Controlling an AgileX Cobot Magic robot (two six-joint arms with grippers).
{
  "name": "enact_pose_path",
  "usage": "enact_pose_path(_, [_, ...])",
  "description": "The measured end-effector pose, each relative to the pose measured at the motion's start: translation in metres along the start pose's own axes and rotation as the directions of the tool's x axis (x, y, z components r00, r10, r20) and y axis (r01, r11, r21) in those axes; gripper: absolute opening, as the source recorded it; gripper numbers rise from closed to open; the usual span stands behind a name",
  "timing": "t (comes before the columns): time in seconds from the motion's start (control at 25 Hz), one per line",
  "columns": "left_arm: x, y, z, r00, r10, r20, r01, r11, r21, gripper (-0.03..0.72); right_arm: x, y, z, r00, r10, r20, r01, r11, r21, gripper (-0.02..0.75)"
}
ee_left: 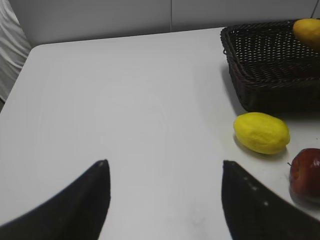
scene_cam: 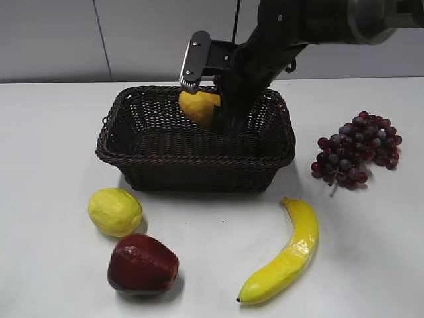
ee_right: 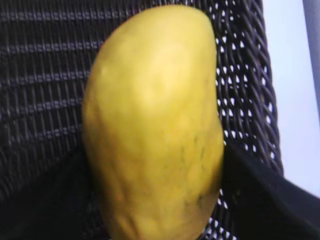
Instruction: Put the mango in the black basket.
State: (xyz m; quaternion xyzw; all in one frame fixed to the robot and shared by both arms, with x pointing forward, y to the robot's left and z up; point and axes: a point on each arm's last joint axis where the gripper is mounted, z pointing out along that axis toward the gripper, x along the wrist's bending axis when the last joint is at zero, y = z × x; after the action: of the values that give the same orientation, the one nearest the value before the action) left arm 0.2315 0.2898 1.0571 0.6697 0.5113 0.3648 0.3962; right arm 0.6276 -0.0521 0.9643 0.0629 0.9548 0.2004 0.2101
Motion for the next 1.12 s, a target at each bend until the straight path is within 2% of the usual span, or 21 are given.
enact_pose_path(0.08, [0.0,0.0,0.0,1.0,0.0,0.0,0.0,1.0,0.0,0.527,0.001,0.002,0.001,1.0,0.026,-0.011,-0.026,1.0,-0.014,0.576])
enact_pose_path(0.2, [0.0,0.0,0.0,1.0,0.0,0.0,0.0,1.0,0.0,0.527,0.001,0.002,0.001,0.999,0.035,-0.013,-0.036,0.999,-0.019,0.64])
enact_pose_path(0.44, [0.0,0.0,0.0,1.0,0.0,0.0,0.0,1.0,0.0,0.527,-0.005,0.003,-0.012,0.998,0.069,0.005,-0.069,0.997,-0.031,0.633])
enact_pose_path(0.56, [0.0,0.0,0.0,1.0,0.0,0.0,0.0,1.0,0.0,0.527,-0.018,-0.001,-0.034,0.981,0.19,0.05,-0.188,0.981,-0.04,0.629])
enact_pose_path(0.68, [0.0,0.0,0.0,1.0,0.0,0.0,0.0,1.0,0.0,0.527,-0.04,-0.021,-0.058,0.923,0.363,0.127,-0.364,0.931,-0.018,0.622])
enact_pose_path(0.76, [0.0,0.0,0.0,1.0,0.0,0.0,0.0,1.0,0.0,0.527,-0.055,-0.045,-0.075,0.862,0.468,0.195,-0.483,0.875,0.033,0.603])
enact_pose_path(0.84, [0.0,0.0,0.0,1.0,0.0,0.0,0.0,1.0,0.0,0.527,-0.064,-0.072,-0.091,0.772,0.576,0.269,-0.618,0.778,0.11,0.577])
enact_pose_path(0.92, [0.0,0.0,0.0,1.0,0.0,0.0,0.0,1.0,0.0,0.527,-0.072,-0.101,-0.108,0.664,0.658,0.355,-0.739,0.65,0.179,0.551])
enact_pose_path(1.0, [0.0,0.0,0.0,1.0,0.0,0.0,0.0,1.0,0.0,0.527,-0.073,-0.126,-0.12,0.538,0.732,0.418,-0.842,0.489,0.228,0.532])
enact_pose_path(1.08, [0.0,0.0,0.0,1.0,0.0,0.0,0.0,1.0,0.0,0.527,-0.071,-0.149,-0.132,0.446,0.769,0.458,-0.893,0.346,0.289,0.524])
enact_pose_path(1.12, [0.0,0.0,0.0,1.0,0.0,0.0,0.0,1.0,0.0,0.527,-0.07,-0.156,-0.136,0.419,0.778,0.469,-0.902,0.298,0.312,0.523])
